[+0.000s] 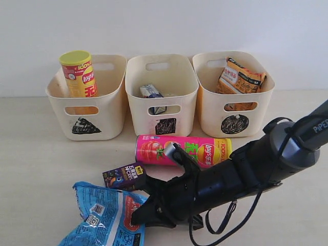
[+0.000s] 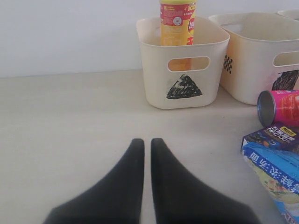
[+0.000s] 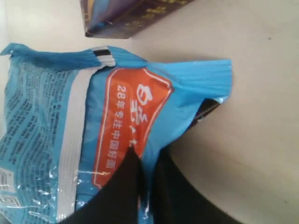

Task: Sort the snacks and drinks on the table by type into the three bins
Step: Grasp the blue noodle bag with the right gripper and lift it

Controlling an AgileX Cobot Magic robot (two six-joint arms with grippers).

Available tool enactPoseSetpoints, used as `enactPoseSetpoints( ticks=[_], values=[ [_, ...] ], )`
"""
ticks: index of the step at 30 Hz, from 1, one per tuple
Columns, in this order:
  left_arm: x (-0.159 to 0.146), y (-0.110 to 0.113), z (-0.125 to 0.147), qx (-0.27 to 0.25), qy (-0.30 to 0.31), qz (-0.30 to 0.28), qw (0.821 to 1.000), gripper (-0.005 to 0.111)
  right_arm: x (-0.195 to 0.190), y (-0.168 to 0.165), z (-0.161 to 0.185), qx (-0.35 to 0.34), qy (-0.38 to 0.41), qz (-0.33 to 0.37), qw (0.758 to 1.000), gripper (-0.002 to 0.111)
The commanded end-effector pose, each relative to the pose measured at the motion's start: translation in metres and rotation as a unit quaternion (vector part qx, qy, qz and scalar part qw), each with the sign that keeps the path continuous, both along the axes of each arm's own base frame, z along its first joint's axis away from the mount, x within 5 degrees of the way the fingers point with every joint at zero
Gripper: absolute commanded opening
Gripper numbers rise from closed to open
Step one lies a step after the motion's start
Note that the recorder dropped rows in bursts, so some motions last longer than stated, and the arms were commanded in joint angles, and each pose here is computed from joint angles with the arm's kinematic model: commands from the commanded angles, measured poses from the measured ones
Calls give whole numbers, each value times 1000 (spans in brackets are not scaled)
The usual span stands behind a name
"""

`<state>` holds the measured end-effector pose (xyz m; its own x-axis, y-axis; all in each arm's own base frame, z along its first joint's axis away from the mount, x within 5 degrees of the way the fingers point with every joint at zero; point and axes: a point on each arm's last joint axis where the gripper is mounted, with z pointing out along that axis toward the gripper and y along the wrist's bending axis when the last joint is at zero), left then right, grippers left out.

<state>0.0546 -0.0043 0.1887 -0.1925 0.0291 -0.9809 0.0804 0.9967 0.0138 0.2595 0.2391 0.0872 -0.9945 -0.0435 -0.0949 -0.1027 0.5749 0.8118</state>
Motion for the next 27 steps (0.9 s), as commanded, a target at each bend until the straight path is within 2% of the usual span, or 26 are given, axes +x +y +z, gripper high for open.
enactPoseSetpoints(
  ticks=[1, 6, 10, 16, 18, 20, 21, 23, 25, 27],
  values=[
    [0, 0, -1, -3, -2, -1, 1000, 4, 6, -10, 5, -27, -37, -5, 999, 0],
    [0, 0, -1, -3, -2, -1, 1000, 4, 15, -17, 49, 3, -95, -20, 995, 0],
    [0, 0, -1, -3, -2, -1, 1000, 4, 17, -22, 66, 11, -119, -30, 992, 0],
    [0, 0, -1, -3, -2, -1, 1000, 4, 12, -28, 64, -35, -138, 19, 990, 0],
    [0, 0, -1, -3, -2, -1, 1000, 4, 10, -28, 64, -38, -124, 21, 991, 6],
    [0, 0, -1, -3, -2, -1, 1000, 4, 7, -26, 66, -20, -113, 33, 993, 36],
    [0, 0, -1, -3, -2, -1, 1000, 4, 6, -26, 66, -17, -111, 37, 993, 73],
    [0, 0, -1, -3, -2, -1, 1000, 4, 8, -27, 65, -26, -103, 21, 994, 105],
    [0, 0, -1, -3, -2, -1, 1000, 4, 7, -18, 72, -13, -101, 34, 994, 104],
    [0, 0, -1, -3, -1, -1, 1000, 4, 5, -1, 79, -44, -120, 66, 990, 104]
  ],
)
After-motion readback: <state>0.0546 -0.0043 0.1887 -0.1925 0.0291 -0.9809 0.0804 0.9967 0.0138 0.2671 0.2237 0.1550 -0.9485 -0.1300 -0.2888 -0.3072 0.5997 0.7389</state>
